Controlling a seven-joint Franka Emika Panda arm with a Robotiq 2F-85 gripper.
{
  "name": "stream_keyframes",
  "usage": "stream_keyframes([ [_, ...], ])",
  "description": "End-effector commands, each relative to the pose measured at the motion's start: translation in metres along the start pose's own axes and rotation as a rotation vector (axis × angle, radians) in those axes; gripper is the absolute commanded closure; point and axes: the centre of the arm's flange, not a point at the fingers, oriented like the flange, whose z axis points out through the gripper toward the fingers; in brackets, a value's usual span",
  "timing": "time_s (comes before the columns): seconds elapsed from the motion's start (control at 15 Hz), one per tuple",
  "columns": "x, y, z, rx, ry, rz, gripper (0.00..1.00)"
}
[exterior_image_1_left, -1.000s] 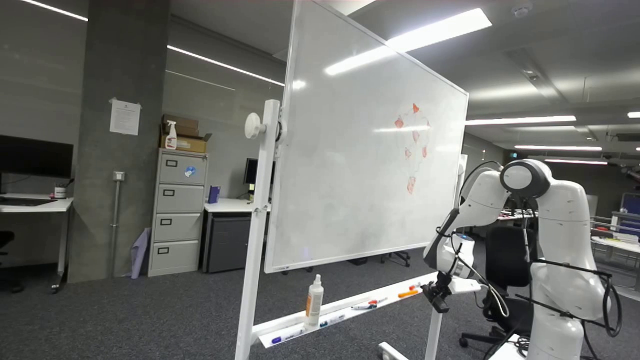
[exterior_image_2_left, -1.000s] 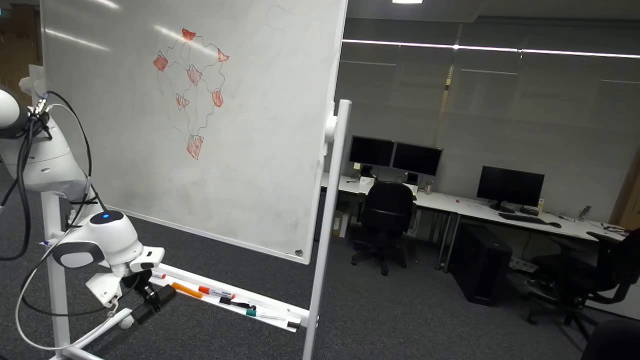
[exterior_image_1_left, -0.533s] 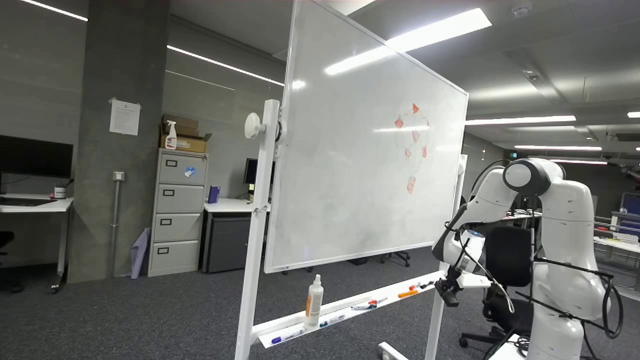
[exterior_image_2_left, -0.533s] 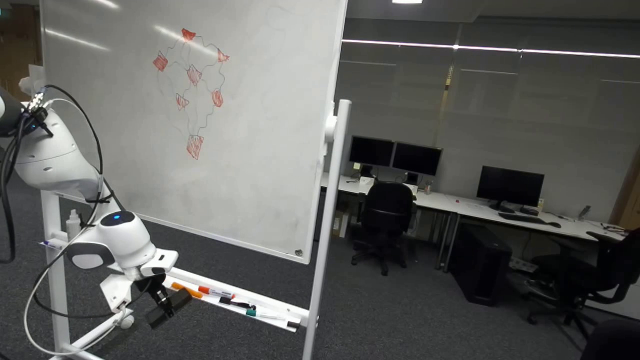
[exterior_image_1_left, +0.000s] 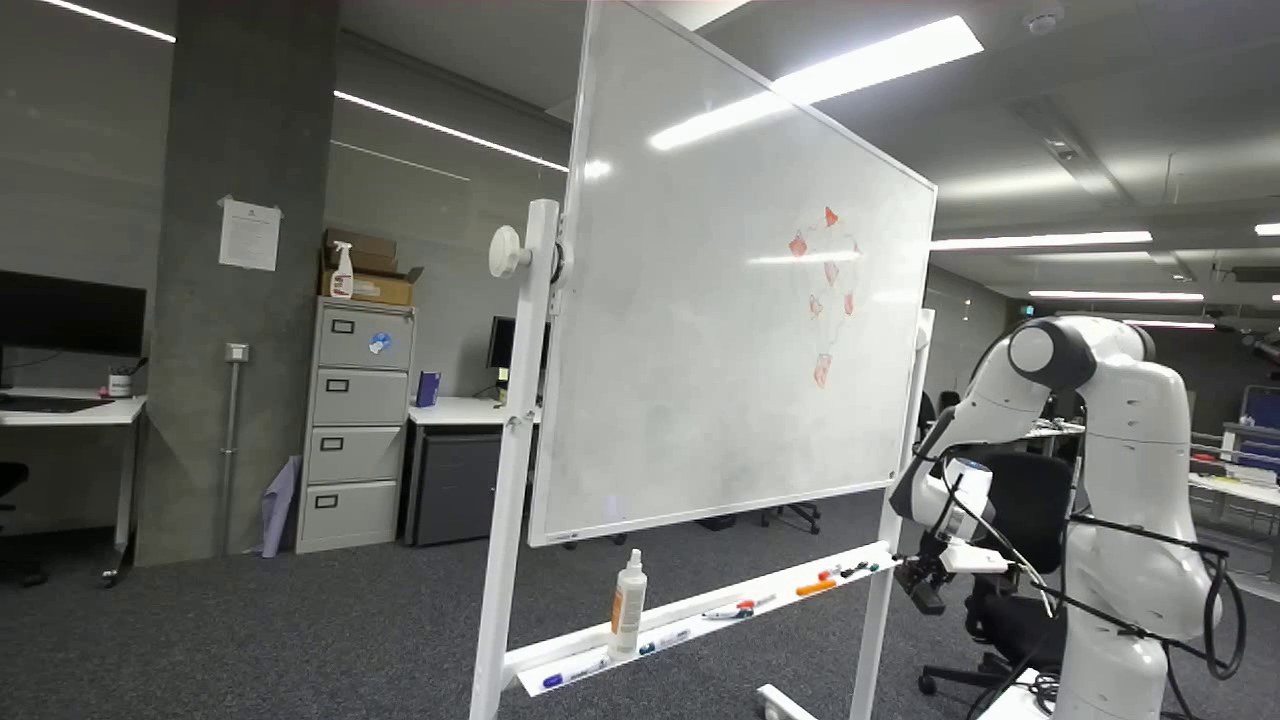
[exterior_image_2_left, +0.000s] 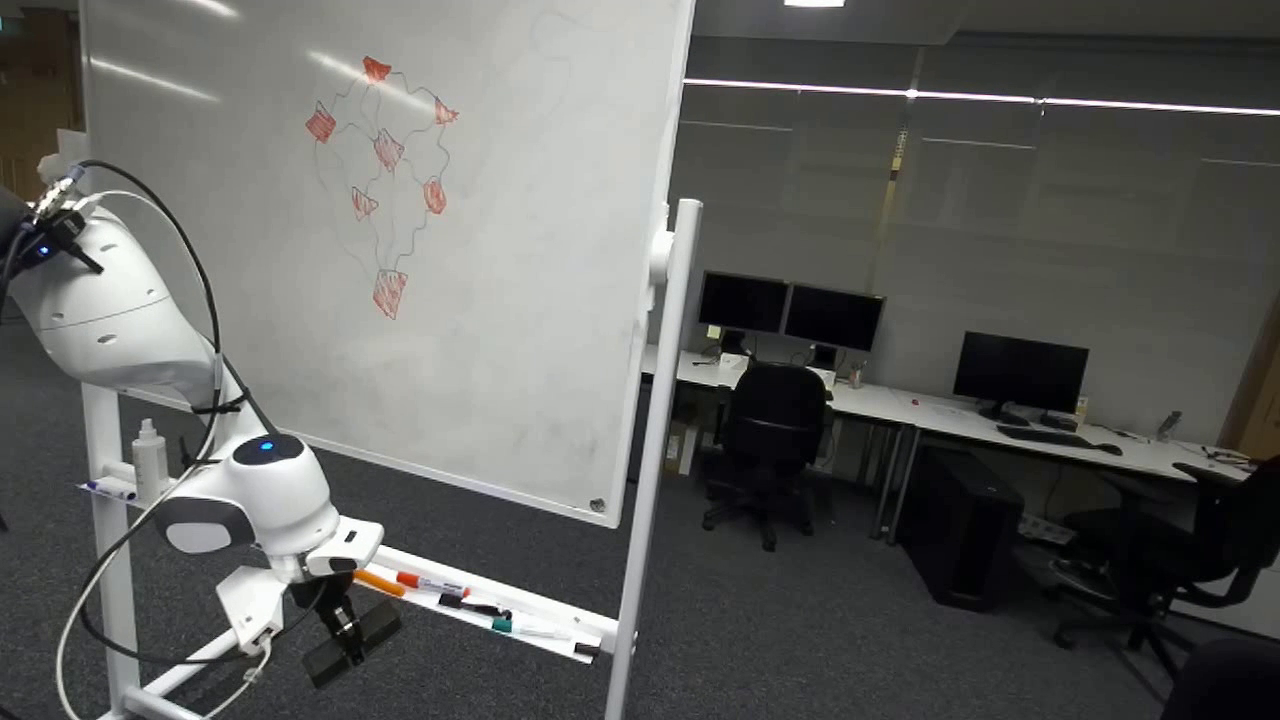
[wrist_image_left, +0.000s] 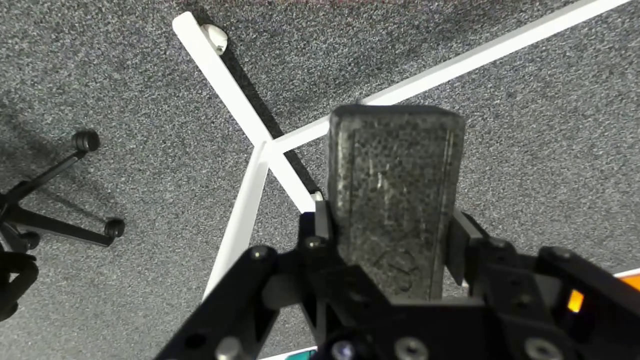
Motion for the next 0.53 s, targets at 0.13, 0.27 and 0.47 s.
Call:
stream_keyframes([
  [0.13, 0.016, 0.021, -0.078, 0.066, -0.006, 0.018, 0.69],
  [0.27, 0.023, 0.029, -0.081, 0.073, -0.009, 0.033, 0.69],
  [0.47, 0.029, 0.038, -0.093, 0.096, -0.019, 0.052, 0.69],
])
